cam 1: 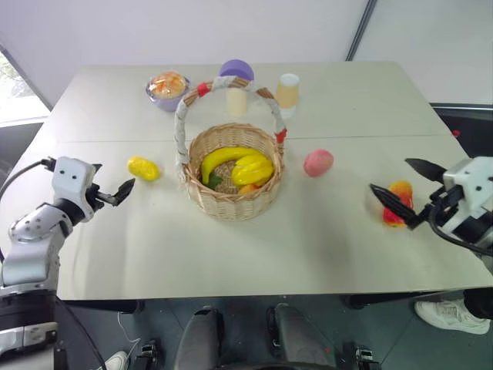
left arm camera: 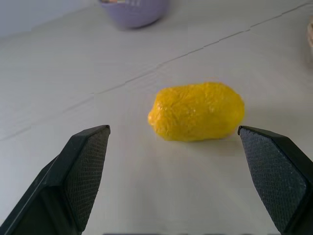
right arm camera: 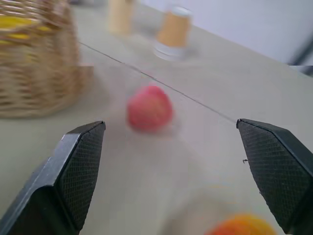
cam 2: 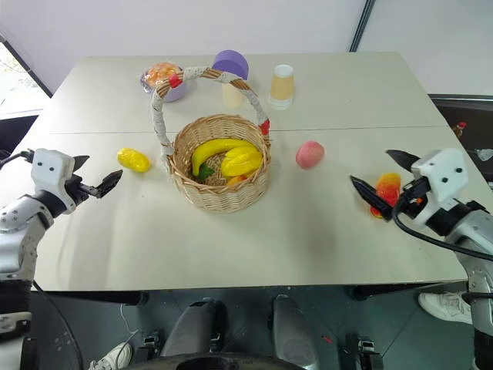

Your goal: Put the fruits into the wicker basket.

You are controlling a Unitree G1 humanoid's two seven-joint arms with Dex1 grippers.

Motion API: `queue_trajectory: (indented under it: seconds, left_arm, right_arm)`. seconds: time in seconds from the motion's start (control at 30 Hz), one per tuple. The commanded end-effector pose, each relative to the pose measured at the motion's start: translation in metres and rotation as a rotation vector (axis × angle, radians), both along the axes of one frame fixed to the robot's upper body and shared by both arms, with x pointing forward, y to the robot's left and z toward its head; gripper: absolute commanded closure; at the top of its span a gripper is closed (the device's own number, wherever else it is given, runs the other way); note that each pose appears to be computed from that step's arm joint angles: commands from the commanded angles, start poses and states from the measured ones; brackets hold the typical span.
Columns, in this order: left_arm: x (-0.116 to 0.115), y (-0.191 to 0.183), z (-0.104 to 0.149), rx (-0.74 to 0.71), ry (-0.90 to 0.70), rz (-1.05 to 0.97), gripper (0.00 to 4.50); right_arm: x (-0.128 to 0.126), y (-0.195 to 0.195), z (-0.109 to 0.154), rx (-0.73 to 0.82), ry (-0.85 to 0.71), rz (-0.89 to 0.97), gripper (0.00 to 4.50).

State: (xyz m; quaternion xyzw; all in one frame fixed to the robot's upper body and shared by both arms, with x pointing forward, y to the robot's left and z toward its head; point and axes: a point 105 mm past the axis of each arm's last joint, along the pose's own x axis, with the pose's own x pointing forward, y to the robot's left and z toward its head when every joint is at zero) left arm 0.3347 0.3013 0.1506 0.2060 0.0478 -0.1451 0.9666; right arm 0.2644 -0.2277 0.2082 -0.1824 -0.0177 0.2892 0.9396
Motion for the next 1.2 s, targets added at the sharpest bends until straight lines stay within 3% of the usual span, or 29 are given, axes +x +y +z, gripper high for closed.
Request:
queue_trajectory:
  seconds: [0.03, 0.2, 0.27, 0.6, 0.9, 1.0, 1.13, 1.2]
  left_arm:
    - [0.002, -0.003, 0.01, 0.193, 0.0, -0.076, 0.0]
    - [0.006, 0.0, 0.0, 0.543, 0.101, -0.236, 0.0]
    - [0.012, 0.001, -0.001, 0.608, 0.119, -0.272, 0.0]
    - [0.052, -0.012, 0.0, 0.75, 0.091, -0.342, 0.0]
    - [0.065, -0.02, -0.006, 0.778, 0.095, -0.37, 0.0]
    - [0.066, -0.02, -0.008, 0.771, 0.094, -0.365, 0.81]
    - [0.067, -0.018, -0.007, 0.766, 0.089, -0.353, 2.58]
    - [0.067, -0.014, -0.002, 0.737, 0.071, -0.32, 2.69]
  right_arm:
    - [-0.012, 0.042, 0.011, -0.022, -0.001, 0.177, 0.01]
    - [-0.026, 0.095, 0.015, -0.027, 0.027, 0.401, 0.01]
    - [-0.03, 0.11, 0.014, -0.031, 0.037, 0.464, 0.01]
    - [-0.034, 0.147, 0.01, 0.001, 0.022, 0.59, 0.01]
    - [-0.032, 0.153, 0.002, 0.017, -0.002, 0.585, 0.01]
    - [-0.032, 0.155, 0.002, 0.019, -0.01, 0.581, 0.0]
    - [-0.03, 0.156, 0.002, 0.018, -0.016, 0.577, 0.0]
    - [-0.03, 0.157, 0.003, 0.016, -0.019, 0.577, 0.0]
